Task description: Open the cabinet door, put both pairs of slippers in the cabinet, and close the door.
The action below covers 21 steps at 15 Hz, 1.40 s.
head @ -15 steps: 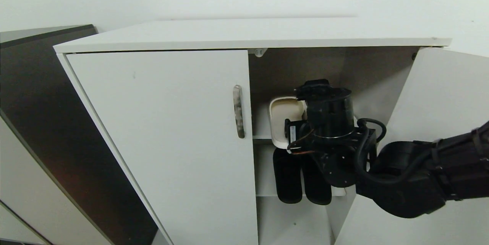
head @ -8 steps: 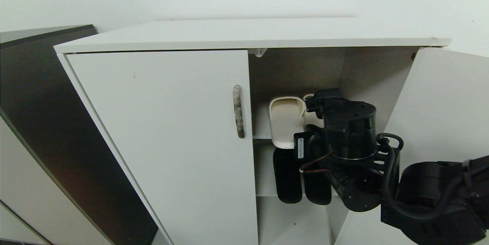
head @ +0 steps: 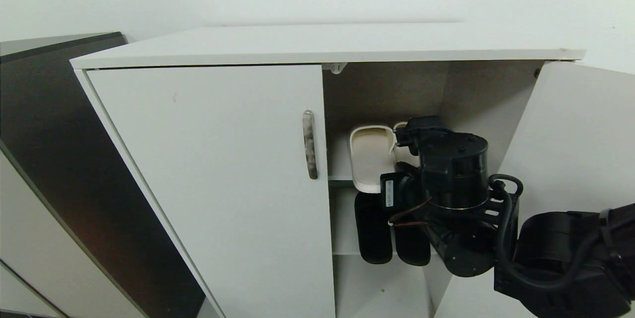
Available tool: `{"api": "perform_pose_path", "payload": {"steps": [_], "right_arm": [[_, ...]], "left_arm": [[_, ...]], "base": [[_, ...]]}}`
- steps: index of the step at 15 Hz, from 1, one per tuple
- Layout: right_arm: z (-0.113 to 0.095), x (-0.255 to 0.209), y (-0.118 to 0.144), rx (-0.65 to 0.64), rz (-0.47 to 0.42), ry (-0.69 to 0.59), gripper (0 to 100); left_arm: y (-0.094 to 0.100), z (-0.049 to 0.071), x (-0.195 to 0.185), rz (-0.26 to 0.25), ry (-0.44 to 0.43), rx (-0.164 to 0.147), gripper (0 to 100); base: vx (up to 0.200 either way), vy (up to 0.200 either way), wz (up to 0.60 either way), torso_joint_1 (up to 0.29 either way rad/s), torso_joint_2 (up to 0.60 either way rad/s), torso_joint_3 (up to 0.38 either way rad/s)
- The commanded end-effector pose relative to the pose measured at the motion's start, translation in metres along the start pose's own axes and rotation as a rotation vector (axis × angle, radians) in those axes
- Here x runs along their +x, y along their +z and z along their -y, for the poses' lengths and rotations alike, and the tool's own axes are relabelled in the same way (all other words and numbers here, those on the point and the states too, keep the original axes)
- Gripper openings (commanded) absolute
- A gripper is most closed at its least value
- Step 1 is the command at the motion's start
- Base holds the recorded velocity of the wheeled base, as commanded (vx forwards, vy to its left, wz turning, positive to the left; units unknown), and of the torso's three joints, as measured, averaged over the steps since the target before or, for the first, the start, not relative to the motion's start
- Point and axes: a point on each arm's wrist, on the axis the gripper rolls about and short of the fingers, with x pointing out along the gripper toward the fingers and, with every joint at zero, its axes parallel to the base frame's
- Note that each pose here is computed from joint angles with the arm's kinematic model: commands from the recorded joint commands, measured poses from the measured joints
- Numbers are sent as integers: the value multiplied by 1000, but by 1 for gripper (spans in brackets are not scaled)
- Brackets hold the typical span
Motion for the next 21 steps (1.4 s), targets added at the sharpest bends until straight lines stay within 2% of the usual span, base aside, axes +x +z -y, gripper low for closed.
{"api": "perform_pose_path", "payload": {"steps": [1,21], "right_arm": [[-2,2,-4,-7,-8,-1,0],[-1,4,-10,-19,-22,-4,0]], "left_arm": [[0,0,0,0,0,-2,0],[0,0,0,0,2,-7,0]], "base": [[-200,0,0,2,7,2],[-200,0,0,3,3,3]]}}
